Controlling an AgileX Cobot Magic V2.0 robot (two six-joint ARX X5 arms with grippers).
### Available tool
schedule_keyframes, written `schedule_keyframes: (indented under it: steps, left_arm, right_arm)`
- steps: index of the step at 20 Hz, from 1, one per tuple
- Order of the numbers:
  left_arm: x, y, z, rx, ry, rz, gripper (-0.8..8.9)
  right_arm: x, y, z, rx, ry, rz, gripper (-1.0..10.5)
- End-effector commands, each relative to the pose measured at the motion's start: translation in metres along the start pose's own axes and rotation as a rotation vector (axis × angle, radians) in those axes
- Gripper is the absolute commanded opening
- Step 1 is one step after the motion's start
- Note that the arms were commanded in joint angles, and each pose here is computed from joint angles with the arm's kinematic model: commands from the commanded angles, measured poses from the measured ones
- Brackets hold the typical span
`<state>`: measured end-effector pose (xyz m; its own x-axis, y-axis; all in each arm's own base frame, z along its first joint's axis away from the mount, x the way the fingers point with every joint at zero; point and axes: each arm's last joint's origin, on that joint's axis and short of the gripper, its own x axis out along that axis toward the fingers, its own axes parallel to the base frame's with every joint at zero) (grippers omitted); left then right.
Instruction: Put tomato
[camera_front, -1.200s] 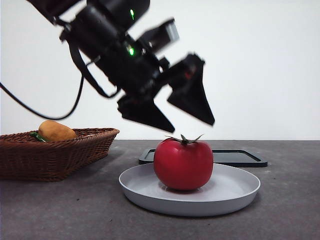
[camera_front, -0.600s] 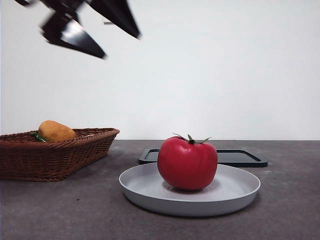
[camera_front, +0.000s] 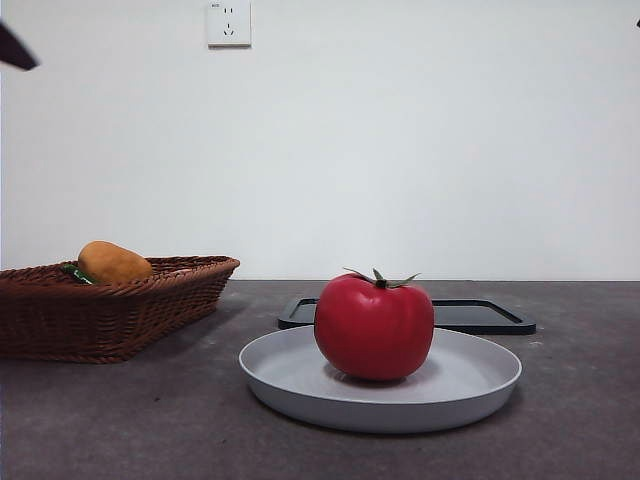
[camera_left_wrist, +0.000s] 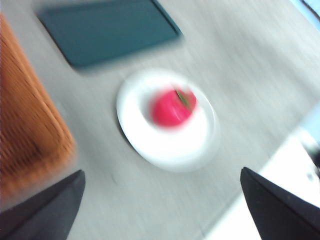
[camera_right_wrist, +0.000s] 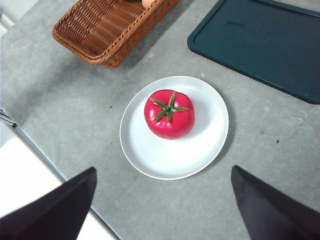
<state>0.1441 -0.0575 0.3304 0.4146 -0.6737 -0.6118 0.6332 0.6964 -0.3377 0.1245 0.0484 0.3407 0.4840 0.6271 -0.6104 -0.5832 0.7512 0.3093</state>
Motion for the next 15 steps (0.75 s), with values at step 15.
schedule_keyframes:
  steps: [15]
  left_arm:
    - [-0.008,-0.006,-0.006,0.043,0.048,-0.015,4.98]
  right_arm:
    - [0.021,-0.003,0.012,0.001,0.065,0.038,4.3]
